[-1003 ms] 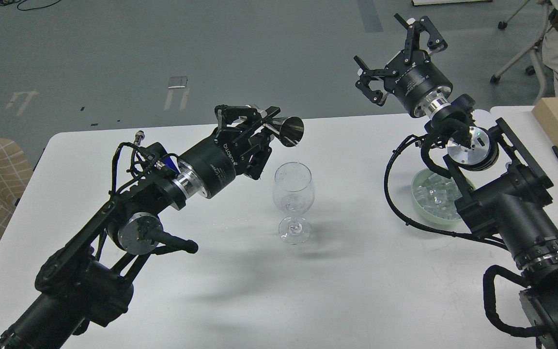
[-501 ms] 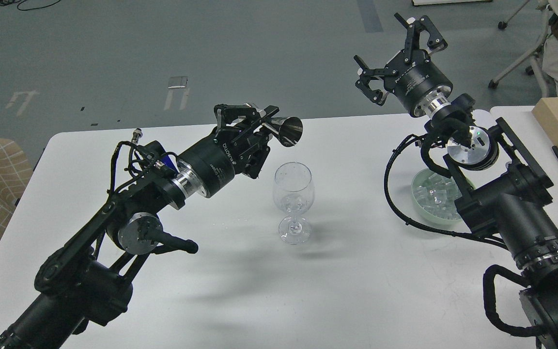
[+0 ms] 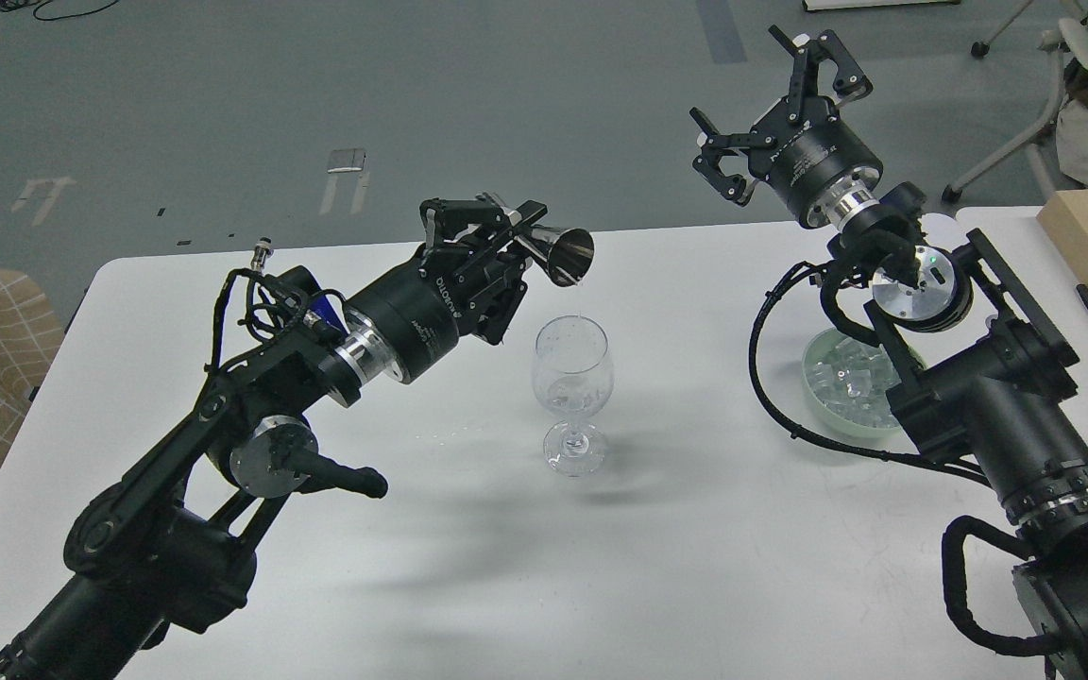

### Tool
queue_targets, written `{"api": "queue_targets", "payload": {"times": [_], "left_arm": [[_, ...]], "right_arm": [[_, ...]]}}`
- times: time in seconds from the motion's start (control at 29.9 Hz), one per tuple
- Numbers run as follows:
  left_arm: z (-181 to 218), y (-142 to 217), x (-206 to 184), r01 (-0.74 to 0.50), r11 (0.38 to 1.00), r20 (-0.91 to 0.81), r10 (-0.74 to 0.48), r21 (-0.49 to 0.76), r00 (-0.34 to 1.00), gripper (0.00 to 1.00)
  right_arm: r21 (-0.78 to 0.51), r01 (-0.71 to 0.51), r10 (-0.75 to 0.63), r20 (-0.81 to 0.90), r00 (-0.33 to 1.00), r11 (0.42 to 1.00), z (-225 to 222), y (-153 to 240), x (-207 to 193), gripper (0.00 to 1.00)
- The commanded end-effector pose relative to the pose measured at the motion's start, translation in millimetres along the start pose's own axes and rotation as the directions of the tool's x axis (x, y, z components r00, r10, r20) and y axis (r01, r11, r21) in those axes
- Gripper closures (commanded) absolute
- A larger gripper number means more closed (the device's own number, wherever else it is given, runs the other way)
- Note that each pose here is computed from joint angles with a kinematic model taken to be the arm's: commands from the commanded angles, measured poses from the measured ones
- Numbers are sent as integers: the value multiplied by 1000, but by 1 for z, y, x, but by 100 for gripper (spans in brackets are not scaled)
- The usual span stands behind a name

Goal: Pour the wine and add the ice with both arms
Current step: 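Turn the jigger back upright above the wine glass with the left gripper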

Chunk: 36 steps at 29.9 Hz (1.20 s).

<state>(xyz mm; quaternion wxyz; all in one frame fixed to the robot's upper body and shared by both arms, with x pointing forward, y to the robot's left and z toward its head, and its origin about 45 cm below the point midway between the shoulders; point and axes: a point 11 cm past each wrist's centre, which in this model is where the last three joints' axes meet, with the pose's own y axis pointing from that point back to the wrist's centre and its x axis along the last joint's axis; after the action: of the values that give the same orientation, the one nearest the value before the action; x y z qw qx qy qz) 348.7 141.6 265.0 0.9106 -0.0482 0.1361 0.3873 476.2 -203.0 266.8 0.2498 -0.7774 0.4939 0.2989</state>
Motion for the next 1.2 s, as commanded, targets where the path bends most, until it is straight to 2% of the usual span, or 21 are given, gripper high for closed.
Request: {"api": "queue_targets", "payload": {"times": [0.0,1.17], "left_arm": [[0,0,0,-2,1000,13,2,2,1000,100],[8,3,1,-14,1000,142,14,-4,990,100]], "right_arm": [[0,0,0,0,1000,1000,0,0,0,0],[0,0,0,0,1000,1000,0,0,0,0]]}}
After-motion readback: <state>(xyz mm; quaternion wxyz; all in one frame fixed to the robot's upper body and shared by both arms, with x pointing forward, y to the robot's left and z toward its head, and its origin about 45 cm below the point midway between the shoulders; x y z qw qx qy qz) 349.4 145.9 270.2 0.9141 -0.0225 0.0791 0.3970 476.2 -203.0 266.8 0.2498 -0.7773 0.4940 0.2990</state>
